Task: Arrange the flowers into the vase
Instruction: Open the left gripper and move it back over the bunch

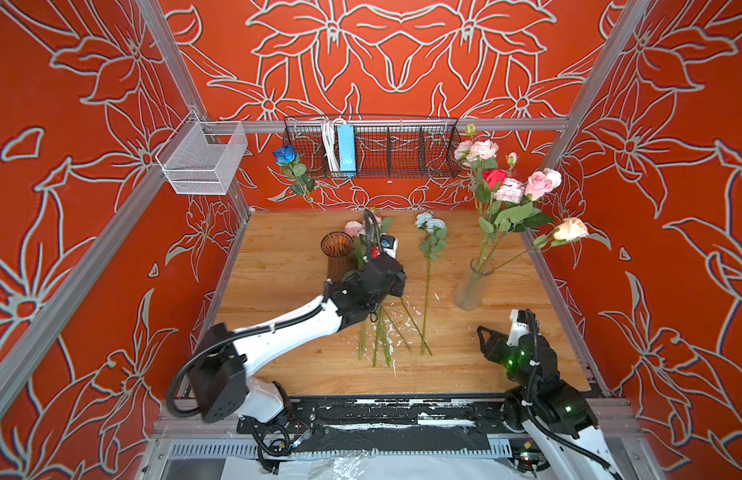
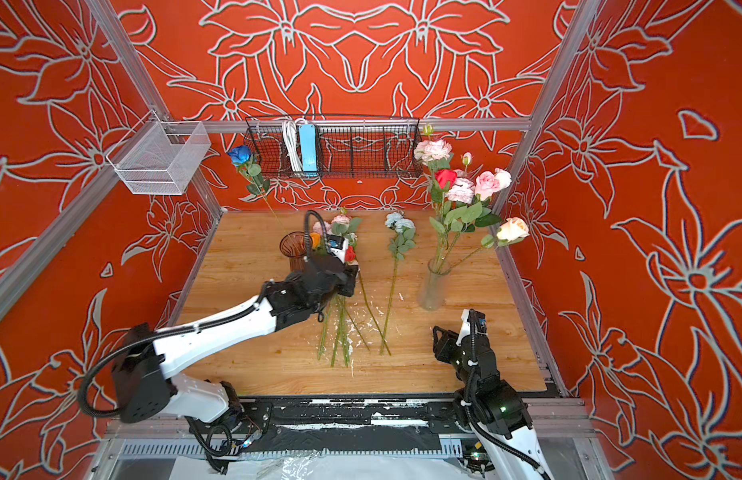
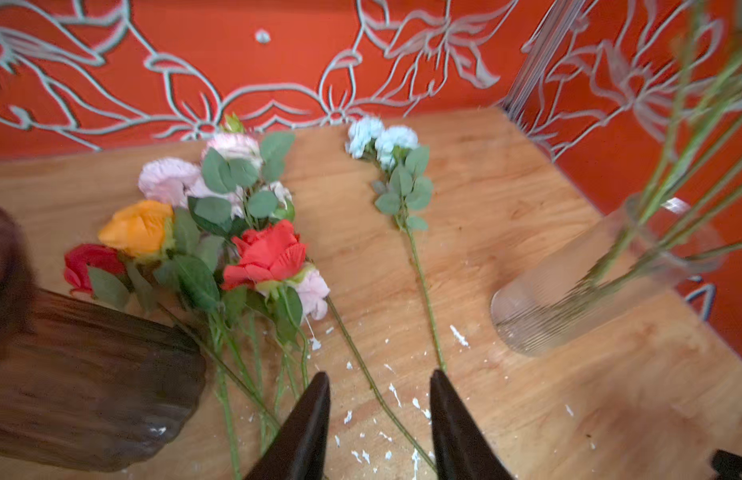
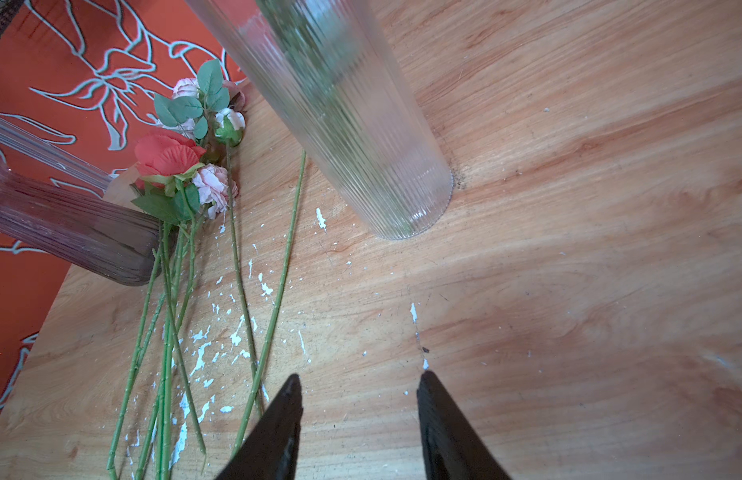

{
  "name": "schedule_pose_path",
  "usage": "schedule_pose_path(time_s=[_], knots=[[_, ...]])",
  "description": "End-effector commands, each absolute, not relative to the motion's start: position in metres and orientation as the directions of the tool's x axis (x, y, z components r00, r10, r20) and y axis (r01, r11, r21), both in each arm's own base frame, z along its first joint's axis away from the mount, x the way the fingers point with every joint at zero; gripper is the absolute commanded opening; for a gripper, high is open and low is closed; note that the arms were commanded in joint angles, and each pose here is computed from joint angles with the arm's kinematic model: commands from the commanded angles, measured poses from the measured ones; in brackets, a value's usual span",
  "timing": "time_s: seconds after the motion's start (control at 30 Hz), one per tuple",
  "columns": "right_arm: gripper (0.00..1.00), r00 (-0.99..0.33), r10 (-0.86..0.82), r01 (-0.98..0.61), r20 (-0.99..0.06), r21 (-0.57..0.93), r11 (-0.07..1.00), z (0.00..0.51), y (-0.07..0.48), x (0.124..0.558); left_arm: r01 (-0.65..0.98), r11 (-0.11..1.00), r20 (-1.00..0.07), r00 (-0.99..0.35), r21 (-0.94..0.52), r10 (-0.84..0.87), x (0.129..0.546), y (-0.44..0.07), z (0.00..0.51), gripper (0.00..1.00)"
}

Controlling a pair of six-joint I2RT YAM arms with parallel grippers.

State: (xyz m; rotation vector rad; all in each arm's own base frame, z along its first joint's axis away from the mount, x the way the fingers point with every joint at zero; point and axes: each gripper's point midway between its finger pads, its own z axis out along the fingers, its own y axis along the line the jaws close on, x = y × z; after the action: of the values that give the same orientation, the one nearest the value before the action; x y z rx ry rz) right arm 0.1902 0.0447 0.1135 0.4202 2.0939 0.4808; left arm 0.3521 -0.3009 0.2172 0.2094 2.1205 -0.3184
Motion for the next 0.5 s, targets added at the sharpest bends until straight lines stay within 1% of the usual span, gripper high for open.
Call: schedule_pose_path(time_s=[0.0, 0.13, 0.2, 0.37, 0.47], knots=[[0.46, -0.507, 0.466, 0.124, -0.725, 0.473, 0.872, 0.118, 0.040, 0.191, 0.168, 0.981, -0.790, -0.612, -0.097, 0.026, 0.360, -0.308, 0.191, 0.50], [0.46, -0.509, 0.465, 0.124, -0.724, 0.473, 0.872, 0.117, 0.040, 0.191, 0.178, 0.983, -0.738, -0.670, -0.053, 0.081, 0.376, -0.344, 0.159, 0.55], [0.46, -0.508, 0.467, 0.125, -0.724, 0.475, 0.871, 0.118, 0.040, 0.191, 0.186, 0.981, -0.706, -0.701, -0.054, 0.095, 0.383, -0.360, 0.142, 0.61], [0.46, -0.507, 0.467, 0.124, -0.725, 0.475, 0.871, 0.118, 0.040, 0.191, 0.231, 0.973, -0.643, -0.749, -0.028, 0.159, 0.402, -0.399, 0.104, 0.63], [0.46, -0.507, 0.466, 0.121, -0.725, 0.476, 0.871, 0.118, 0.040, 0.191, 0.257, 0.965, -0.592, -0.785, -0.046, 0.181, 0.410, -0.416, 0.082, 0.64]])
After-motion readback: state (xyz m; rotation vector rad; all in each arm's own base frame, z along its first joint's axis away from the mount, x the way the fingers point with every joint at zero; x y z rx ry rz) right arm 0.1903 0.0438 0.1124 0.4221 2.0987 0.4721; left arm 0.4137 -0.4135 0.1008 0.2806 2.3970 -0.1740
